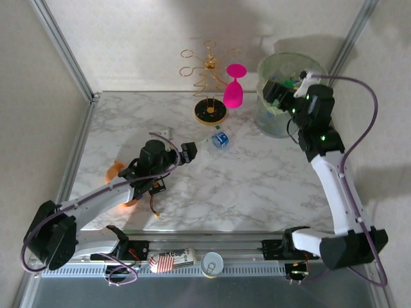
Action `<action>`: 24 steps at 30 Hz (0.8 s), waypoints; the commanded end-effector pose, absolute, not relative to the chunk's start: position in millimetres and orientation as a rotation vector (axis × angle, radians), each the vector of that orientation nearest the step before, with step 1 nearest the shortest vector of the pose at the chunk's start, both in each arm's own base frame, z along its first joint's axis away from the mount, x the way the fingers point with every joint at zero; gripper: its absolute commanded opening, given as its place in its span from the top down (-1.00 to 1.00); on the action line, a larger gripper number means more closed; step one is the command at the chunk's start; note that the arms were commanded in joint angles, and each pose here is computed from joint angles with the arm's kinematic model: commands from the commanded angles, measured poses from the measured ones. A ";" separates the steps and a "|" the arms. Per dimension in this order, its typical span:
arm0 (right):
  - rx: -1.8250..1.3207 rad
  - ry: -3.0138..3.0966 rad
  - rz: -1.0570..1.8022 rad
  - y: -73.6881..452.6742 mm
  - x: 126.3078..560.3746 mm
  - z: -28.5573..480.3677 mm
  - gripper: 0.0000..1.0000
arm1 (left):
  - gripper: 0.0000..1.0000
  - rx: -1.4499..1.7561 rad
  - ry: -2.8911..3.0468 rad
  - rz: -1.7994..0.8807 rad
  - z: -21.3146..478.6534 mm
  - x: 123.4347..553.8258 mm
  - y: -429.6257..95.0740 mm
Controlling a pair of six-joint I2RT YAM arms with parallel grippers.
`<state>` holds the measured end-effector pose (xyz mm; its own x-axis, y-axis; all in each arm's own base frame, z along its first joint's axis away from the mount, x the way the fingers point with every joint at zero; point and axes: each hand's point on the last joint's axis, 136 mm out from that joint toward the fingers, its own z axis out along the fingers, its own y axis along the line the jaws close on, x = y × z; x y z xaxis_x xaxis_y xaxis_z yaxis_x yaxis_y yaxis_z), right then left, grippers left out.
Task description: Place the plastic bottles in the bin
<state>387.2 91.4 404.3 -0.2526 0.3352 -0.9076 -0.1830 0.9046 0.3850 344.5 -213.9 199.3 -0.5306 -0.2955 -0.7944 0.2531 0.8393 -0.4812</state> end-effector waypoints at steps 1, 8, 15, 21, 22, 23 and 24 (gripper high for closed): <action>0.098 1.831 0.632 114.0 368.0 363.8 -0.98 | -0.99 0.169 2.021 -0.698 208.7 354.6 -238.5; 0.115 1.968 0.777 137.9 335.9 283.0 -0.98 | -0.99 0.283 2.128 -0.649 182.1 384.7 -262.3; 0.203 2.038 0.815 134.3 319.1 227.3 -0.98 | -0.89 0.332 2.221 -0.636 147.1 407.9 -282.9; 0.250 2.062 0.839 132.7 311.0 203.1 -0.98 | -0.77 0.354 2.322 -0.643 111.9 420.7 -299.6; 0.252 2.065 0.838 132.4 310.6 201.9 -0.97 | -0.76 0.345 2.342 -0.629 105.1 423.7 -299.8; 0.253 2.067 0.836 132.3 310.6 201.6 -0.98 | -0.74 0.345 2.359 -0.613 98.6 426.6 -300.1; 0.253 2.065 0.835 132.0 310.6 202.9 -0.98 | -0.73 0.346 2.376 -0.600 92.4 428.4 -300.2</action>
<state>309.4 128.0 189.0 -0.6280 0.4385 -0.6430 -0.0901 0.7797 0.6197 424.7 -299.9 104.6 -0.7236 0.0590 -0.6877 0.3948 0.8526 -0.3424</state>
